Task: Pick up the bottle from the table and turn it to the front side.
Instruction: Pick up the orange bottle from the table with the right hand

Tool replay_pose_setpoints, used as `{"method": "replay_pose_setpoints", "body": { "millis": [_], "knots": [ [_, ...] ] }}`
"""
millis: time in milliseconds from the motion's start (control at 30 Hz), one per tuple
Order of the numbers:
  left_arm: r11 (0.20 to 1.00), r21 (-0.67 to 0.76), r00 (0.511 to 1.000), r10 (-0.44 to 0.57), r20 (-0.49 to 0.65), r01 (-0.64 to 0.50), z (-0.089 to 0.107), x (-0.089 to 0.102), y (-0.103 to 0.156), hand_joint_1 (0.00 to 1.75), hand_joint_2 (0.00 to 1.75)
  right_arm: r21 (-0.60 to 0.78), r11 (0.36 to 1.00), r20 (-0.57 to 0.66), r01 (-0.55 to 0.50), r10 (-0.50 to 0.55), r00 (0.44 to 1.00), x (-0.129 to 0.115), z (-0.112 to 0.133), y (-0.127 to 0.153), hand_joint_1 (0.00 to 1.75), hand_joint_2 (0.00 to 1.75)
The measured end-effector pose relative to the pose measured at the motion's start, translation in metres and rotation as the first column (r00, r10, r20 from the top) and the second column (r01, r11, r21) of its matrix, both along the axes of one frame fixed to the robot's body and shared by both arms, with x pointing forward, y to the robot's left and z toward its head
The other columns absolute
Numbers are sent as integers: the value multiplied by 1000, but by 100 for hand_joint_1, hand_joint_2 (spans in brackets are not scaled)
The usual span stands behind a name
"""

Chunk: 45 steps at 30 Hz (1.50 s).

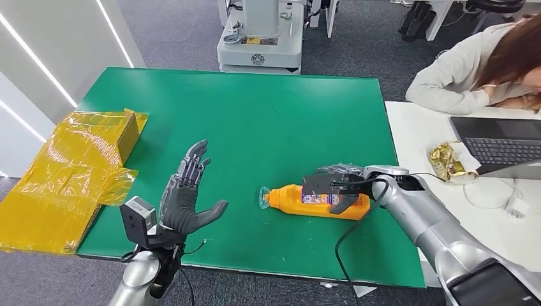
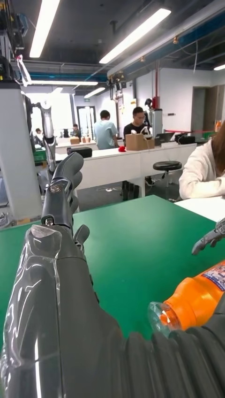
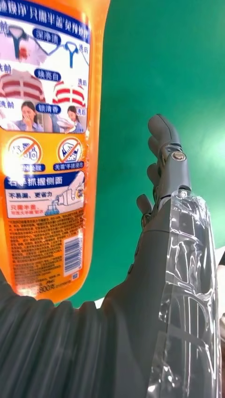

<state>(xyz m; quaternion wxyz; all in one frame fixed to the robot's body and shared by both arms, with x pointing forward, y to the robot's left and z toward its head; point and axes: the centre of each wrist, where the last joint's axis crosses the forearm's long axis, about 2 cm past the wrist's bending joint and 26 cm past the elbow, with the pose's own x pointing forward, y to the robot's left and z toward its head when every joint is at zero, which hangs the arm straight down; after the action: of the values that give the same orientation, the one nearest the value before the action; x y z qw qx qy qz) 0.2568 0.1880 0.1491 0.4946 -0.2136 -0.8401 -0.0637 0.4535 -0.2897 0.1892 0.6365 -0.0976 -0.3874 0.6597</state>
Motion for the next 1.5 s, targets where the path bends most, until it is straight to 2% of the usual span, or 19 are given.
{"method": "replay_pose_setpoints", "body": {
  "millis": [367,567,767,800,900,933,967,1033,1167,1267,1433,1500],
  "knots": [
    [1000,-10,999,-27,-36,26,0,0,0,0,175,-86,996,-62,-31,26,998,0,-2,2,0,175],
    [998,-33,997,-48,-55,46,1,0,-2,0,175,-184,983,-56,-20,9,998,-2,-4,-3,0,175],
    [998,-34,997,-52,-57,50,1,0,-2,0,175,-216,976,-51,-26,15,999,-4,-4,-11,3,175],
    [998,-34,997,-53,-57,51,1,0,-2,0,175,-218,976,-51,-27,16,999,-4,-4,-12,17,175],
    [998,-40,997,-57,-59,55,1,-1,-3,0,175,-235,972,-40,-15,6,999,-6,-6,-15,133,175],
    [997,-43,996,-59,-60,56,1,-1,-3,0,175,-242,970,-34,-9,1,999,-7,-8,-17,161,175],
    [997,-45,996,-61,-61,58,1,-1,-3,0,175,-247,969,-27,-4,-3,1000,-9,-10,-19,165,175],
    [997,-49,996,-64,-62,61,1,-1,-3,0,175,-253,967,-15,2,-6,1000,-13,-13,-23,162,175],
    [997,-52,996,-67,-63,64,1,-1,-3,0,175,-262,965,-7,6,-8,1000,-16,-14,-30,141,175],
    [996,-55,995,-70,-64,66,0,-1,-4,0,175,-259,966,-6,12,-15,1000,-19,-15,-32,135,175],
    [996,-60,995,-72,-72,68,-1,-1,-4,0,175,-250,968,14,20,-17,1000,-24,-20,-34,160,175],
    [996,-63,994,-74,-75,69,-2,-1,-4,0,175,-242,970,27,24,-18,999,-26,-22,-35,161,175]
  ]
}}
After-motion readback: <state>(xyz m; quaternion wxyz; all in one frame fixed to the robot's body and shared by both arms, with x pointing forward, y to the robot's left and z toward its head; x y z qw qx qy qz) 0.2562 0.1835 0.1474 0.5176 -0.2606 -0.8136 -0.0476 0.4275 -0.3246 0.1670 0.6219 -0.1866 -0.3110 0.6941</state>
